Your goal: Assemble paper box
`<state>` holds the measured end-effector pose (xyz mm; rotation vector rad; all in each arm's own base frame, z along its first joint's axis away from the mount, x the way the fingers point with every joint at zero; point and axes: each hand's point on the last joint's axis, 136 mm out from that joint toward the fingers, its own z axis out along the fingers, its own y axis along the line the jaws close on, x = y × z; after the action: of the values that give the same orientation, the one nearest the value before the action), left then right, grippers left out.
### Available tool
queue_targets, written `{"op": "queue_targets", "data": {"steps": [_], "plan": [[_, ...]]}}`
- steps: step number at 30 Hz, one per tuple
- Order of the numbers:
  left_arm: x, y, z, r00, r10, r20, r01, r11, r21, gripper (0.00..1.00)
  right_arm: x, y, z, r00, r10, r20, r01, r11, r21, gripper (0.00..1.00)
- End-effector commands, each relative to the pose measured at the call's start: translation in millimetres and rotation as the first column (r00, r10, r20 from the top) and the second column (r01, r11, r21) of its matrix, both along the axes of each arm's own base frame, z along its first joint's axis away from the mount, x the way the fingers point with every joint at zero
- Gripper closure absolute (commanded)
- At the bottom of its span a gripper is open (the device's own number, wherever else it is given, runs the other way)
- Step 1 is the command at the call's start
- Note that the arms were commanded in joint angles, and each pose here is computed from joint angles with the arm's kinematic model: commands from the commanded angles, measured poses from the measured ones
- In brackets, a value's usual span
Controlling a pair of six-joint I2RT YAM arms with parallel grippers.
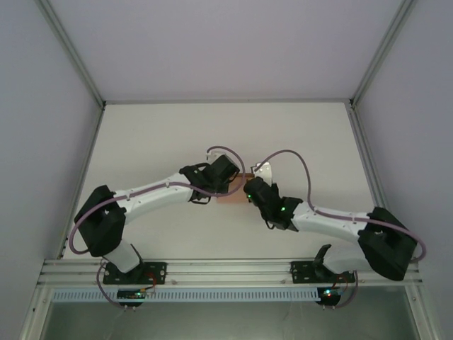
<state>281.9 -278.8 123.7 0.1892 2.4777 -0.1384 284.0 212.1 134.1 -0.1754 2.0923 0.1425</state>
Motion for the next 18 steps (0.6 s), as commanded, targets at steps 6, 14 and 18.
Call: {"op": "queue_targets", "data": {"steps": [6,14,18], "plan": [[-36,10,-39,0.983,-0.087,-0.159,0.100,0.992,0.072,0.96,-10,-7,29,0.986,0.150,-0.070,-0.137,0.975,0.174,0.24],[-33,5,-29,0.987,-0.107,-0.119,0.112,0.993,0.037,0.94,16,-23,35,0.989,0.081,-0.120,-0.044,0.959,0.280,0.27],[-34,3,-26,0.987,-0.128,-0.100,0.131,0.991,0.027,0.91,18,-20,15,0.980,0.074,-0.186,-0.023,0.965,0.263,0.30]]}}
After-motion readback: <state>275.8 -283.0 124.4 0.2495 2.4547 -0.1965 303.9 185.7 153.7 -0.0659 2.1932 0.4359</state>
